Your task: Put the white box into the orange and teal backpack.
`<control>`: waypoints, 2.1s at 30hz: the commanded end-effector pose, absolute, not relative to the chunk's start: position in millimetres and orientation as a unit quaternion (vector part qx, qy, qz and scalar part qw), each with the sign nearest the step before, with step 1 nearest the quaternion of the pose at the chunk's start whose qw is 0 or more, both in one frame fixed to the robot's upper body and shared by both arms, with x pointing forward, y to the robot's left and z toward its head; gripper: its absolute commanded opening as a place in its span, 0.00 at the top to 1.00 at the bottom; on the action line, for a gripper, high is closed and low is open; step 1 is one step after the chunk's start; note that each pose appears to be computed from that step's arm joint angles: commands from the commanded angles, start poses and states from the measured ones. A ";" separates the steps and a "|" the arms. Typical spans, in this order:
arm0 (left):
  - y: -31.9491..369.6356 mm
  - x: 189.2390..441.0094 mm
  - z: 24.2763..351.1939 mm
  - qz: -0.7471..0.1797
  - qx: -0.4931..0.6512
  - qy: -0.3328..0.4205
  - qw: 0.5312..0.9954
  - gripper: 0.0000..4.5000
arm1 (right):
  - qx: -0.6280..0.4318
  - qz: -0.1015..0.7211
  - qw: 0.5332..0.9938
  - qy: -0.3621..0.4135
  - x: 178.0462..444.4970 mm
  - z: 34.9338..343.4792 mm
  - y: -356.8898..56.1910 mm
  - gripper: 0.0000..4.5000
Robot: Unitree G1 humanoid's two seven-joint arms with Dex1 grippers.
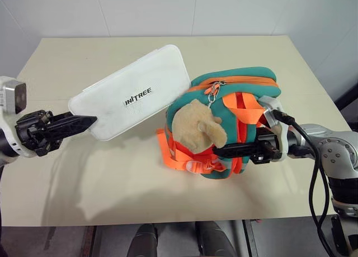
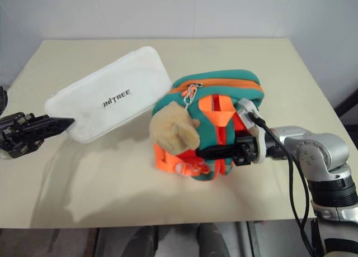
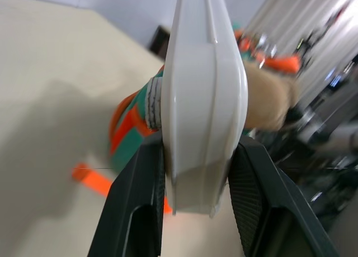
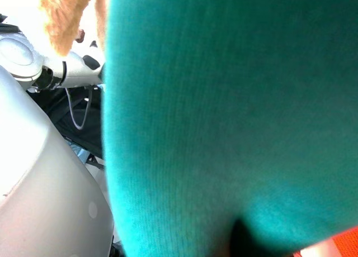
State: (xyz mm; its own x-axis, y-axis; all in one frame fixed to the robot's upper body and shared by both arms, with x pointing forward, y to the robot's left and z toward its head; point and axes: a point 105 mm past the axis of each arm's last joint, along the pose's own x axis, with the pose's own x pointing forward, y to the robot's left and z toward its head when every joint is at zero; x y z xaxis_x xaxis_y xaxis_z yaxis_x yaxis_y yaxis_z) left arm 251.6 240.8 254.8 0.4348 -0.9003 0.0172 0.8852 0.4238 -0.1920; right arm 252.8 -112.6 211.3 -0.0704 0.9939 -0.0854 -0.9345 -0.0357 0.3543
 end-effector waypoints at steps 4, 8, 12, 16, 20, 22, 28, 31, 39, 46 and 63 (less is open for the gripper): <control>250.2 265.3 257.5 -0.519 -0.008 0.028 0.854 0.72 | 0.091 0.719 0.672 0.151 246.9 214.1 -111.0 1.00; 253.6 262.9 268.4 -0.526 -0.022 0.004 0.850 0.72 | 0.093 0.718 0.673 0.151 246.6 213.6 -111.2 1.00; 254.1 256.9 273.7 -0.535 -0.029 -0.006 0.844 0.72 | 0.092 0.718 0.673 0.153 247.1 213.4 -112.6 1.00; 252.9 247.5 280.9 -0.549 -0.038 -0.017 0.835 0.72 | 0.089 0.717 0.672 0.159 248.3 212.3 -115.9 1.00; 252.5 233.1 306.3 -0.568 -0.046 -0.061 0.820 0.72 | 0.084 0.716 0.672 0.170 251.4 210.5 -122.3 1.00; 252.3 227.5 316.9 -0.571 -0.049 -0.072 0.816 0.72 | 0.082 0.715 0.672 0.173 253.6 210.0 -123.9 1.00; 243.1 215.5 311.4 -0.592 -0.044 -0.033 0.804 0.72 | 0.078 0.720 0.668 0.171 258.4 208.8 -121.3 1.00; 241.0 219.9 301.7 -0.591 -0.031 -0.012 0.806 0.72 | 0.077 0.723 0.666 0.167 259.6 209.4 -118.8 1.00; 235.8 246.2 280.3 -0.589 0.057 0.018 0.806 0.72 | 0.079 0.722 0.669 0.160 257.7 209.4 -117.1 1.00; 234.4 266.4 274.1 -0.583 0.150 0.017 0.799 0.72 | 0.085 0.716 0.675 0.155 253.5 207.8 -117.2 1.00; 244.3 294.7 285.6 -0.569 0.246 0.017 0.784 0.72 | 0.095 0.713 0.679 0.146 248.3 205.8 -112.8 1.00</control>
State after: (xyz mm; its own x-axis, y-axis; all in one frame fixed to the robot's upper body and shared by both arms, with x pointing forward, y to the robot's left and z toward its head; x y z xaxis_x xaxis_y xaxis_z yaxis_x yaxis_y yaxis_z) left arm 296.7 241.5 278.7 0.3405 -0.8961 -0.2848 0.9118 0.2407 0.3328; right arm 253.6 -113.4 200.8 -0.0462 0.9959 -0.0774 -0.9355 -0.0159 0.3530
